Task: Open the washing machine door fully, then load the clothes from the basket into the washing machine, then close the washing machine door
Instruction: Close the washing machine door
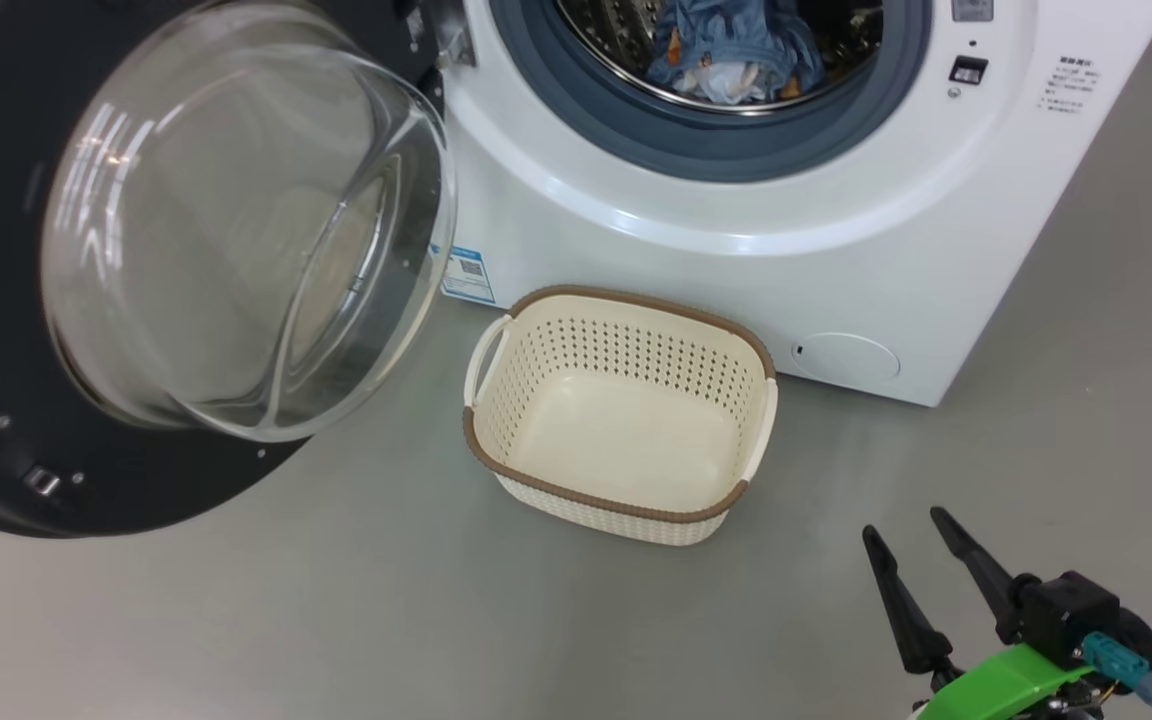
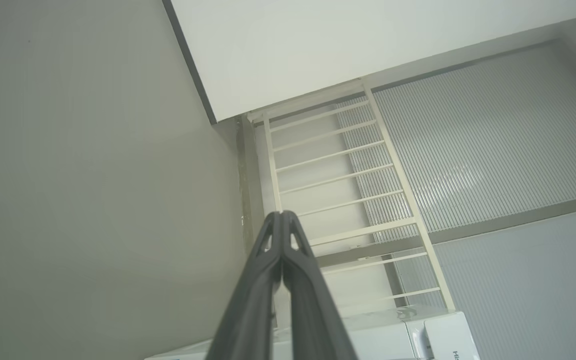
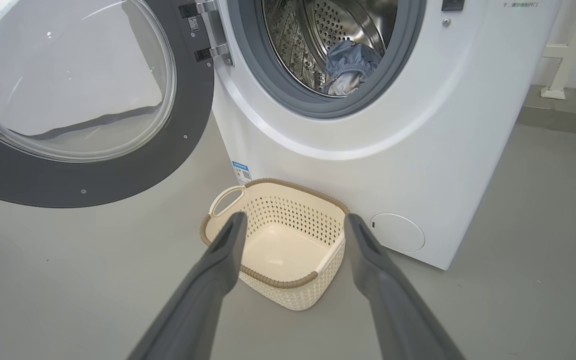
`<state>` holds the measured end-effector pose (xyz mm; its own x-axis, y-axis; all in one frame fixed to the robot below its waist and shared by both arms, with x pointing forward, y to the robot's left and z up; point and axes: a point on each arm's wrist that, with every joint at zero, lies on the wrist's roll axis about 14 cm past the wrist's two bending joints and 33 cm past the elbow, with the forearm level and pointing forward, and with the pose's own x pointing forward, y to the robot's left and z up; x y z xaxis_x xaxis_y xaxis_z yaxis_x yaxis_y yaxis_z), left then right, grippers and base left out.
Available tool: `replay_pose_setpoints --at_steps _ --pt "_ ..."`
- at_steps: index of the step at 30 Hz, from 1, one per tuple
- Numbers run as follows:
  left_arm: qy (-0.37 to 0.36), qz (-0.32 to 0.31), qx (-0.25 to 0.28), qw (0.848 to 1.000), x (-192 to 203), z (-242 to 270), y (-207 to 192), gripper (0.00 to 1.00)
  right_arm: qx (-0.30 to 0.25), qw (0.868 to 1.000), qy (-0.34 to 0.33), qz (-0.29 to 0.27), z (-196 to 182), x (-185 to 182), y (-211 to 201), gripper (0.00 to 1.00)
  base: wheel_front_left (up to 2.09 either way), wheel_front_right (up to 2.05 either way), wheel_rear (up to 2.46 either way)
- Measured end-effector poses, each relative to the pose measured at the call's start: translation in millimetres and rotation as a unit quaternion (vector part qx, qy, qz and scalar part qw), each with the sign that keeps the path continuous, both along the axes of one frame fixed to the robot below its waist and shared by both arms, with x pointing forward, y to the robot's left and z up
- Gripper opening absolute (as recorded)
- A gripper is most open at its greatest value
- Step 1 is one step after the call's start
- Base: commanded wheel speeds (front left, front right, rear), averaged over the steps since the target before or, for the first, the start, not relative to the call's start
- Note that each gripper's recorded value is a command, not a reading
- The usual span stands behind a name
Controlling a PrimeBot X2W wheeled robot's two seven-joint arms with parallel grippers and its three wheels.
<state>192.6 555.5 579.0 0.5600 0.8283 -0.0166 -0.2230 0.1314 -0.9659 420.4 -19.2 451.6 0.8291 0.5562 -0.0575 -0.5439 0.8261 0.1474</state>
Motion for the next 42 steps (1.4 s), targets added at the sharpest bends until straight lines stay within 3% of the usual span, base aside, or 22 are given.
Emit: replay_pose_setpoints --at_steps 14,42 --pt "-0.017 -0.131 -0.055 0.99 50.8 -18.6 -26.3 0.0 -0.008 1.0 -0.002 -0.013 -5.1 13.0 -15.7 1.0 0.0 0.0 0.0" --pt "-0.026 -0.242 -0.077 0.967 95.3 -38.0 -81.7 0.0 -0.01 1.0 -0.006 -0.025 -1.4 13.1 -24.9 1.0 0.0 0.0 0.0"
